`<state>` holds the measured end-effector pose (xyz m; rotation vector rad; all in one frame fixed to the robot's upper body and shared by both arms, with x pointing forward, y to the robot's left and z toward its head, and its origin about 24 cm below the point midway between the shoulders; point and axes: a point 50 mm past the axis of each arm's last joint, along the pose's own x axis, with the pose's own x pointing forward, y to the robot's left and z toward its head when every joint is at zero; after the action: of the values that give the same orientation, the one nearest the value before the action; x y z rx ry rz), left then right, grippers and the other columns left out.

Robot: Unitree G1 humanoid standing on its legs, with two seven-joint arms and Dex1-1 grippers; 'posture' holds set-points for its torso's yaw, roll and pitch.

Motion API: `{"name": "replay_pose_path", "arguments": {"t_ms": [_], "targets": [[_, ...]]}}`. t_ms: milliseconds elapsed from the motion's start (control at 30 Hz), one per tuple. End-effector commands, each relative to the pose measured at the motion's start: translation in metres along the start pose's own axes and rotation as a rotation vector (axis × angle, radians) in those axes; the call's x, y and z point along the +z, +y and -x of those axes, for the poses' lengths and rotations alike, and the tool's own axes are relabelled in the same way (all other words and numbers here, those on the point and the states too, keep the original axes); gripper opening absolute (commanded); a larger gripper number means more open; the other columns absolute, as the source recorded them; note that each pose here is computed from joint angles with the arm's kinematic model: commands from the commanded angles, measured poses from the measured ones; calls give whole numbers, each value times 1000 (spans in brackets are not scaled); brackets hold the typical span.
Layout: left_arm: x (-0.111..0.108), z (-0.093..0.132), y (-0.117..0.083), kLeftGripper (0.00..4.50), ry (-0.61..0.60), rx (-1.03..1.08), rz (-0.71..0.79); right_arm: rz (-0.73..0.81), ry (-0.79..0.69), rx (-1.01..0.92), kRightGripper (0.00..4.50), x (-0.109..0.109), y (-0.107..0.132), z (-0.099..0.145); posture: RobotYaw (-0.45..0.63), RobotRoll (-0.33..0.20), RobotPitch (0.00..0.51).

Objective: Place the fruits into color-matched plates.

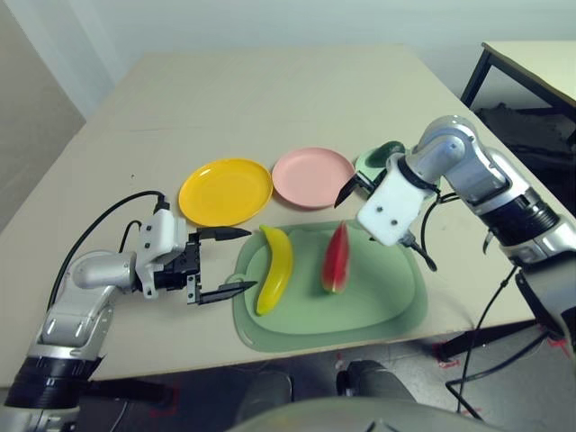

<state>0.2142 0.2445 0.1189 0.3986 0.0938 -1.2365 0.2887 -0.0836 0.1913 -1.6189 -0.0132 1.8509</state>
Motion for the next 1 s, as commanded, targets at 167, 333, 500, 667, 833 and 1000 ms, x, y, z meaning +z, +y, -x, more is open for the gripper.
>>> {"name": "replay_pose_path", "arguments": {"t_ms": [167, 333, 500, 667, 833, 1000], "targets": [[-1, 3, -3, 4500, 26, -5, 2, -3, -24, 27, 4478, 1, 7, -25, 80, 0, 0], [-1, 2, -4, 4500, 27, -10, 6, -6, -12, 12, 4478, -1, 2, -41, 76, 0, 0], [-1, 1, -4, 4500, 27, -14, 4, -16, 3, 33, 4478, -4, 0, -53, 77, 0, 0], [-1, 1, -4, 4500, 27, -10, 1, -13, 36, 88, 4478, -11, 10, -71, 84, 0, 0], [-1, 0, -5, 4500, 28, -5, -1, 0, 49, 124, 4478, -12, 22, -85, 92, 0, 2], [-2, 0, -7, 4500, 28, -1, 1, -31, 48, 118, 4349, -13, 23, -90, 93, 0, 4]]}}
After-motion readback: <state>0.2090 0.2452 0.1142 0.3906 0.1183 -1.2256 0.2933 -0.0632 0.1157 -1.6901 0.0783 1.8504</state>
